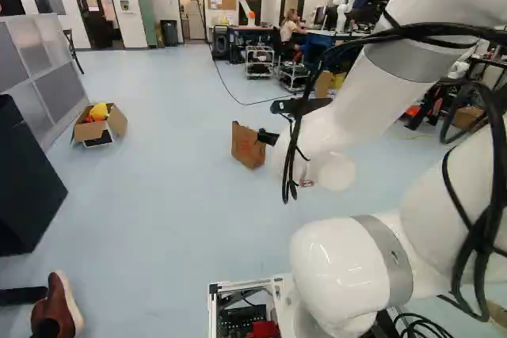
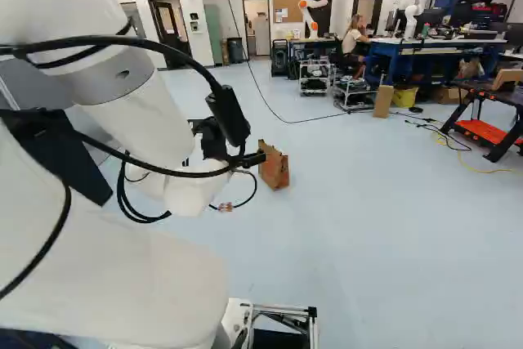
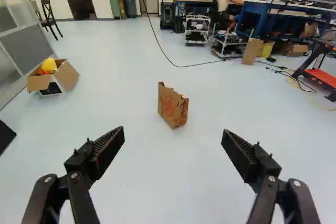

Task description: Pick up the grocery bag from the ground

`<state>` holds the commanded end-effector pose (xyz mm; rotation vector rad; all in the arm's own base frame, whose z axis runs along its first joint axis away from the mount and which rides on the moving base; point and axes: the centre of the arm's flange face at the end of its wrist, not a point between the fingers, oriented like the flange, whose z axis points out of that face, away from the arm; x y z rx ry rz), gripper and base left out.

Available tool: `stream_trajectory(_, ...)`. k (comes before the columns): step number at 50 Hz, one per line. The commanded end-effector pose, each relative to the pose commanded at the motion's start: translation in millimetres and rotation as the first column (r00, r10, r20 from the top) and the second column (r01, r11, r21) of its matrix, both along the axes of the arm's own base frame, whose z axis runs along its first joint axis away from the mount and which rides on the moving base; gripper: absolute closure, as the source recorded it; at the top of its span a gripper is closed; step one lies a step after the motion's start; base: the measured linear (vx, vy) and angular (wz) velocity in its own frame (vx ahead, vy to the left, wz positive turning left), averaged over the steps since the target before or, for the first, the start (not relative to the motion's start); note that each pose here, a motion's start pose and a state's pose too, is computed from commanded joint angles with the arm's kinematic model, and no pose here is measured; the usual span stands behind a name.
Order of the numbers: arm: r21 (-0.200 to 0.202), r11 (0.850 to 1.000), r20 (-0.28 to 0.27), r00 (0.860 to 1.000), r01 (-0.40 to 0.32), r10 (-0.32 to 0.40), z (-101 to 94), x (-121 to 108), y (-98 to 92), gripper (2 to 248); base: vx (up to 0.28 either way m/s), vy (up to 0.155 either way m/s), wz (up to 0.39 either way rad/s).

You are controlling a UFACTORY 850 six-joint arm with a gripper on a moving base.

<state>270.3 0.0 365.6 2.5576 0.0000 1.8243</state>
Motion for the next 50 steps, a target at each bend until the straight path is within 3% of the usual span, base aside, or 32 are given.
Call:
stream_trajectory(27, 0.0, 1.0, 0.0, 1.0, 0.0, 0.0, 0.0, 0.0, 0.0, 3, 0.034, 0.006, 0.007)
stream_trajectory(50, 0.0, 1.0, 0.0, 1.0, 0.0, 0.0, 0.0, 0.0, 0.0, 3, 0.178, -0.063, -0.003)
